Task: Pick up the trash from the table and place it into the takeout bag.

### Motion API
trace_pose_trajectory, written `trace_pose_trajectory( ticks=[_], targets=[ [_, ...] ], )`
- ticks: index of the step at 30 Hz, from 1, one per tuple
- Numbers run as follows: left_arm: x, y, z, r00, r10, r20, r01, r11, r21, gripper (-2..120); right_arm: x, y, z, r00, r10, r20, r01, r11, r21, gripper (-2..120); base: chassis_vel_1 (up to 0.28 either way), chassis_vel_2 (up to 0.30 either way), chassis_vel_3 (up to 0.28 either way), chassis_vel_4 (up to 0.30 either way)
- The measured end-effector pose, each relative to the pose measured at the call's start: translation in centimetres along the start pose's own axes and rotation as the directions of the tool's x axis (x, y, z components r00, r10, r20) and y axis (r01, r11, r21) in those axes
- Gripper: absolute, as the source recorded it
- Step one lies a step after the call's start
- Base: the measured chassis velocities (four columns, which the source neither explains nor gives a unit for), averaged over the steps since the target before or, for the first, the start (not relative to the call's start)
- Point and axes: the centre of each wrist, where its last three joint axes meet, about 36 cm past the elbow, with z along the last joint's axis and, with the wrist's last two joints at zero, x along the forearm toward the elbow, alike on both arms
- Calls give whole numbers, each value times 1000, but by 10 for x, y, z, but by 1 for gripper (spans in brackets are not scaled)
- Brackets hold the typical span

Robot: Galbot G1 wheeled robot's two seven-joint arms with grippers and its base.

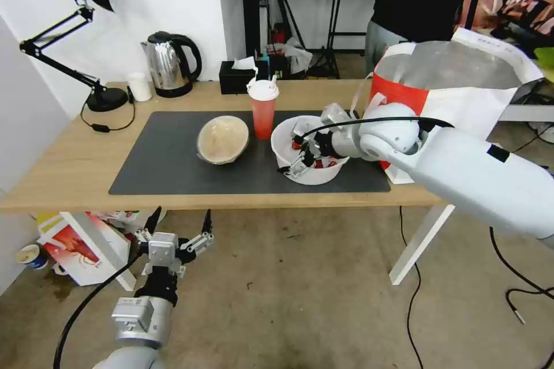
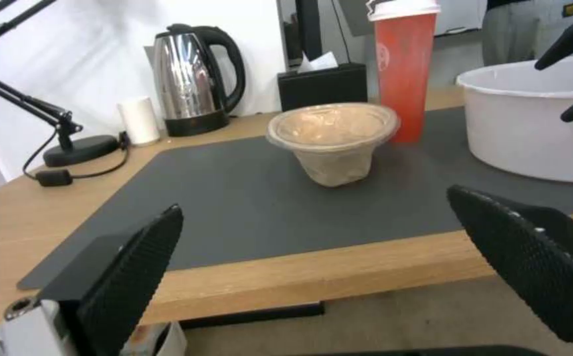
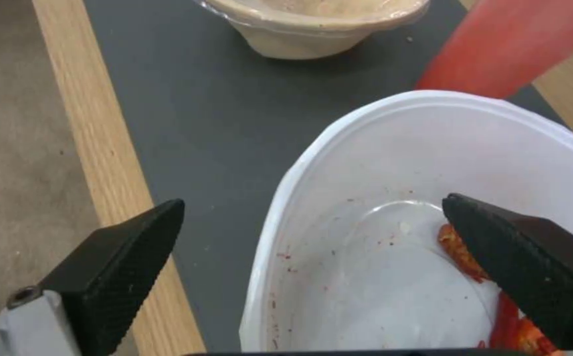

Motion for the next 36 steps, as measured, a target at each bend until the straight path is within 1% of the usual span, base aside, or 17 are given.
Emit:
trace_pose_trajectory(
  ticks=[36],
  targets=[
    [0,0,0,1000,0,0,0,1000,0,100,-2,-2,6,1000,-1,-16,1,1000,-6,100,0,0,0,0]
  ],
)
